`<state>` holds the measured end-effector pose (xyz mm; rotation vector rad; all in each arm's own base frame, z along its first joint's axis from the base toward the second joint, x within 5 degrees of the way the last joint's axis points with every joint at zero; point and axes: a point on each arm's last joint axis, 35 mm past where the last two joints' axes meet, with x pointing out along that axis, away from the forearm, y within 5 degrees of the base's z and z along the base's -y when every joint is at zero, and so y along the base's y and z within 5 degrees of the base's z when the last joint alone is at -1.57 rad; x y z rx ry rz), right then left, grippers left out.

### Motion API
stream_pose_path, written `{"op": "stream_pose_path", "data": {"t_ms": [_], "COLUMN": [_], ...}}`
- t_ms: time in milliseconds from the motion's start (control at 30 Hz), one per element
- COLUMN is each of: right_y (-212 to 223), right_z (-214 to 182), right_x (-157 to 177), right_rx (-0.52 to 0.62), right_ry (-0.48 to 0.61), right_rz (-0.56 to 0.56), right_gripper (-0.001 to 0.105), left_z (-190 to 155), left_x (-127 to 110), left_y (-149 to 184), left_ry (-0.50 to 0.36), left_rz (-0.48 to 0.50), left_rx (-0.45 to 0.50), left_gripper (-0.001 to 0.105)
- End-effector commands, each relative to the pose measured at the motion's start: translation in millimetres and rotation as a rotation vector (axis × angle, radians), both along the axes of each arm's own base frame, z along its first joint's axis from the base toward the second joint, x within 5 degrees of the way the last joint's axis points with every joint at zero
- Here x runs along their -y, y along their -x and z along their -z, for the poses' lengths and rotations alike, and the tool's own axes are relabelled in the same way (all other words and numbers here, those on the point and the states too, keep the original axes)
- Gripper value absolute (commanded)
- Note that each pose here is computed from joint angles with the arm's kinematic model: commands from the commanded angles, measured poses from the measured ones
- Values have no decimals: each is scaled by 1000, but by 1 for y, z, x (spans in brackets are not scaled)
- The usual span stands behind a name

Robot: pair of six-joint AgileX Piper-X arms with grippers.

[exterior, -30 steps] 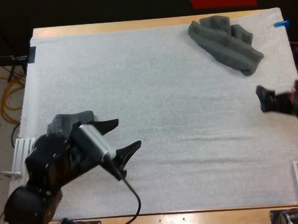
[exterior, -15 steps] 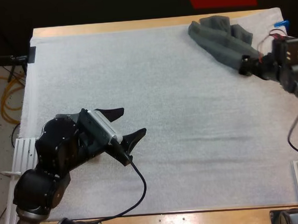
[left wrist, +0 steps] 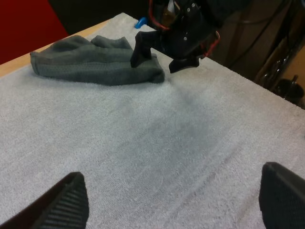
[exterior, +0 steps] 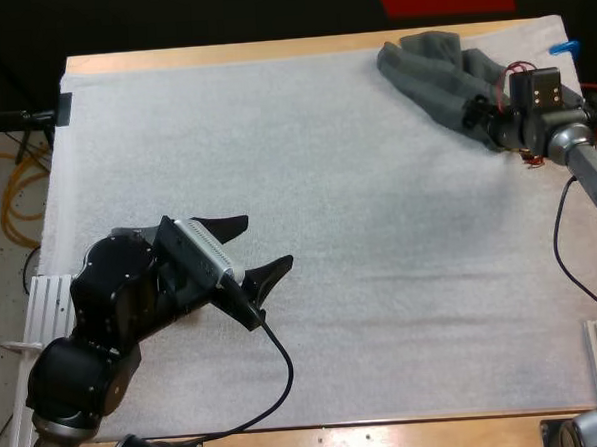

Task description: Pick towel from pile fold and stack

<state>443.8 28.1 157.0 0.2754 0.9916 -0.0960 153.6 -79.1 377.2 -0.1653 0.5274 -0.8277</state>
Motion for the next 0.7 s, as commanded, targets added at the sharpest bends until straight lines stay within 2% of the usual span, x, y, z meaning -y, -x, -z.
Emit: {"op": "stream_pose_path", "data": {"t_ms": [0,133,267,333,400,433,500,533,567,600,667], "right_y": [-5,-6,-7,-7,-7,-7,-7,-7,-7,-7,-7], "right_z": [-6,5,19,21,21,21,21,21,21,21,18], "right_x": [1,1,-2,-2,-2,-2,-2,-2,-2,-2,-3], "right_rx": [36,17,-24,-30,-29,-29,-28,-30,-31,-32,-27], "right_ry": [-24,-38,-122,-134,-126,-126,-120,-120,-124,-132,-139], "right_rz": [30,51,49,58,63,63,64,64,61,54,34], "right_gripper": [93,93,93,87,65,60,29,21,6,1,1], "left_z": [-4,-4,-4,-4,-4,-4,-4,-4,-4,-4,-4], "left_x": [1,1,1,1,1,1,1,1,1,1,1], "left_y": [0,0,0,0,0,0,0,0,0,0,0], "left_ry": [16,16,16,16,16,16,16,17,17,17,17], "left_rz": [3,3,3,3,3,3,3,3,3,3,3], "left_rx": [13,13,13,13,13,13,13,12,11,12,12], "left_gripper": [72,72,72,72,72,72,72,72,72,72,72]}}
